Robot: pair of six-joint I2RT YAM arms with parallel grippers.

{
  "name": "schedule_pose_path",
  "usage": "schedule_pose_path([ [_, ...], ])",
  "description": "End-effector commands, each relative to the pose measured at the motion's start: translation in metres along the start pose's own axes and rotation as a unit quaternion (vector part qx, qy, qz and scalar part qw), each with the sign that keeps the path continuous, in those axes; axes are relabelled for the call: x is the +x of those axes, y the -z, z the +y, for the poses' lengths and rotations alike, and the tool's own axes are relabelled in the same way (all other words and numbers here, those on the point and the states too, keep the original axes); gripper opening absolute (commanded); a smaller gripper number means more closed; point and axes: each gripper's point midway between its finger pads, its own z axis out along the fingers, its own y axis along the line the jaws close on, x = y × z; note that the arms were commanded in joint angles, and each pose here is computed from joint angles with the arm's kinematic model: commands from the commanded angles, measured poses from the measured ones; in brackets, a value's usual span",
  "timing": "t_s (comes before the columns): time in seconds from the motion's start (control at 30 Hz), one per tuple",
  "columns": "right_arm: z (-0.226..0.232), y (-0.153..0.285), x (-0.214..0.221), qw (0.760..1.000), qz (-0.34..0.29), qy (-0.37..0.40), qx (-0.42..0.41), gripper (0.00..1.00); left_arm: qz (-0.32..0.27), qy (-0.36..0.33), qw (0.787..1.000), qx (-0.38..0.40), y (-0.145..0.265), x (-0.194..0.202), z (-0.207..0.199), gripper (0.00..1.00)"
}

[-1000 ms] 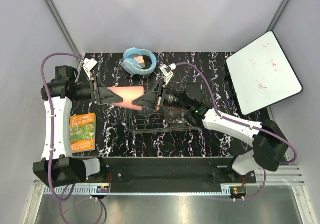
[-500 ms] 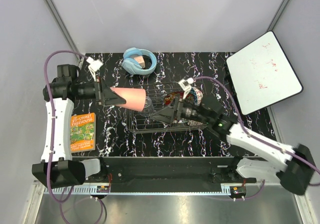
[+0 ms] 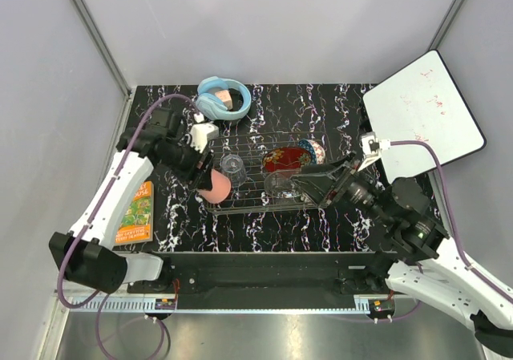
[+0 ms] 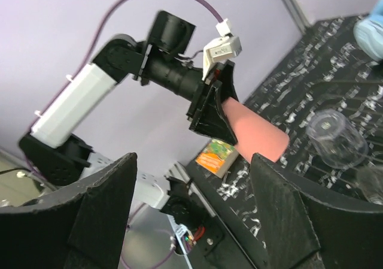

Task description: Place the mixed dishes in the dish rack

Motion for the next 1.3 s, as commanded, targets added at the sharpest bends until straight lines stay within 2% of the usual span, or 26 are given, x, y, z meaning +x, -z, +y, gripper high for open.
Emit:
schedule_pose_path([
  [0.0, -0.032, -0.002, 0.015, 0.998, 0.015, -0.002, 0.065, 0.81, -0.002, -0.043, 0.996, -0.083, -0.006, -0.023, 0.023, 0.0],
  [0.27, -0.05, 0.012, 0.023, 0.996, 0.003, -0.011, 0.09, 0.8, 0.04, -0.09, 0.99, -0.098, -0.044, -0.032, 0.01, 0.0],
  [0.43, -0.062, 0.018, 0.033, 0.994, 0.005, -0.017, 0.106, 0.79, 0.072, -0.104, 0.988, -0.089, -0.064, -0.025, 0.004, 0.0],
  [0.9, -0.073, 0.021, 0.04, 0.992, 0.009, -0.019, 0.123, 0.79, 0.135, -0.124, 0.978, -0.096, -0.103, 0.001, 0.008, 0.0],
  [1.2, -0.08, 0.02, 0.048, 0.991, 0.019, -0.024, 0.133, 0.79, 0.149, -0.125, 0.976, -0.095, -0.119, 0.014, 0.009, 0.0],
  [1.23, -0.081, 0.02, 0.049, 0.99, 0.019, -0.024, 0.135, 0.8, 0.152, -0.126, 0.976, -0.095, -0.119, 0.016, 0.009, 0.03],
  [1.27, -0.082, 0.019, 0.049, 0.99, 0.02, -0.023, 0.136, 0.81, 0.152, -0.126, 0.976, -0.095, -0.119, 0.016, 0.009, 0.11],
])
